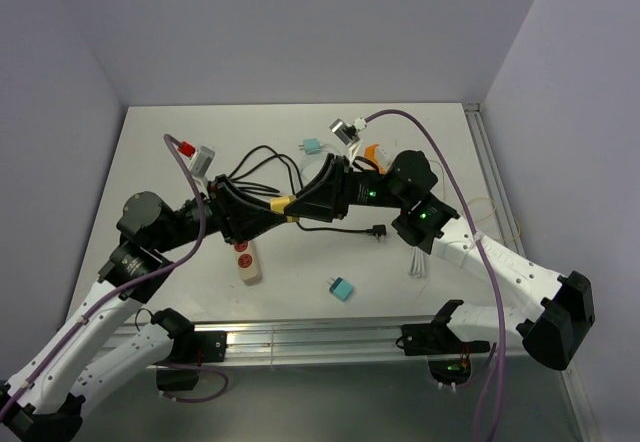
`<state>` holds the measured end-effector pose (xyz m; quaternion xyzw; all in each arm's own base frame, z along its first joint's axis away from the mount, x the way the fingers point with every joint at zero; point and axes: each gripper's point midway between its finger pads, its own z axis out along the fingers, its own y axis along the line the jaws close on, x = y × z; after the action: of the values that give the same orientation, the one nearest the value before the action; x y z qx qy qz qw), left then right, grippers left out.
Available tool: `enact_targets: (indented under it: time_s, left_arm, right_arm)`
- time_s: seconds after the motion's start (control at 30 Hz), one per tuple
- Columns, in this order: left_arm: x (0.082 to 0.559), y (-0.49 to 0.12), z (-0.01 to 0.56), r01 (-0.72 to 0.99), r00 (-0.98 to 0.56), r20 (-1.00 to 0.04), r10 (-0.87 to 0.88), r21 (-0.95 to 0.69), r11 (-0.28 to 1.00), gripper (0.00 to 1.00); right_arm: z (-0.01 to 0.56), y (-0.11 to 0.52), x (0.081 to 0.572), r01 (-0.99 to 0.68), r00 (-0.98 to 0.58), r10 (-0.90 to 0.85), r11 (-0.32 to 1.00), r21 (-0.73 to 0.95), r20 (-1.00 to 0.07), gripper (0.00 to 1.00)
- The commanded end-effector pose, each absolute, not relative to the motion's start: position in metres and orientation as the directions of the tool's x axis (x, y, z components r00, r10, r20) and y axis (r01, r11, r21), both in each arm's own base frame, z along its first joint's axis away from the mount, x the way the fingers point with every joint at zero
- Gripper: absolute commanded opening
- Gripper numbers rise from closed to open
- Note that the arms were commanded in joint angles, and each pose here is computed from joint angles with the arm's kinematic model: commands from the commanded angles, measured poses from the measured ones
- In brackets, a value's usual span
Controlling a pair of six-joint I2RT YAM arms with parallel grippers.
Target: Insert the plug
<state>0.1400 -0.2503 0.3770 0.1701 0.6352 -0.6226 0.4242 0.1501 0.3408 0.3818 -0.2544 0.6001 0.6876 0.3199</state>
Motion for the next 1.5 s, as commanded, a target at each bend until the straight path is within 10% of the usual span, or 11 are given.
enact_targets:
  time_s: [0.0, 0.1, 0.2, 0.3, 0.33, 0.43, 0.7, 1.47]
  left_arm:
    - [0.133, -0.252, 0.395, 0.771, -0.568, -0.759, -0.319, -0.626, 0.117, 0.32]
    - [0.136, -0.252, 0.395, 0.758, -0.58, -0.749, -0.32, -0.64, 0.125, 0.0]
    - [0.14, -0.249, 0.397, 0.743, -0.578, -0.742, -0.341, -0.651, 0.157, 0.0]
    - [0.155, -0.237, 0.395, 0.678, -0.57, -0.723, -0.39, -0.682, 0.275, 0.0]
    - [0.158, -0.234, 0.395, 0.66, -0.567, -0.722, -0.397, -0.686, 0.306, 0.0]
    - [0.18, -0.215, 0.387, 0.528, -0.555, -0.704, -0.444, -0.71, 0.466, 0.0]
    - [0.233, -0.146, 0.297, -0.026, -0.609, -0.654, -0.448, -0.548, 0.836, 0.0]
    - [0.27, -0.08, 0.178, -0.405, -0.688, -0.487, -0.538, -0.357, 0.842, 0.0]
  right_arm:
    - [0.392, 0.345, 0.143, -0.773, -0.634, 0.138, -0.119, 0.623, -0.761, 0.0]
    - [0.39, 0.346, 0.142, -0.774, -0.633, 0.131, -0.118, 0.622, -0.763, 0.0]
    - [0.385, 0.346, 0.142, -0.785, -0.619, 0.113, -0.1, 0.611, -0.777, 0.0]
    - [0.37, 0.341, 0.17, -0.786, -0.598, 0.124, 0.103, 0.61, -0.791, 0.39]
    - [0.366, 0.337, 0.18, -0.78, -0.584, 0.142, 0.174, 0.601, -0.8, 0.7]
    - [0.352, 0.316, 0.211, -0.734, -0.522, 0.187, 0.398, 0.55, -0.832, 0.93]
    - [0.289, 0.308, 0.238, -0.633, -0.532, 0.164, 0.574, 0.519, -0.831, 0.93]
    - [0.102, 0.462, 0.188, -0.672, -0.501, -0.196, 0.702, 0.237, -0.843, 0.95]
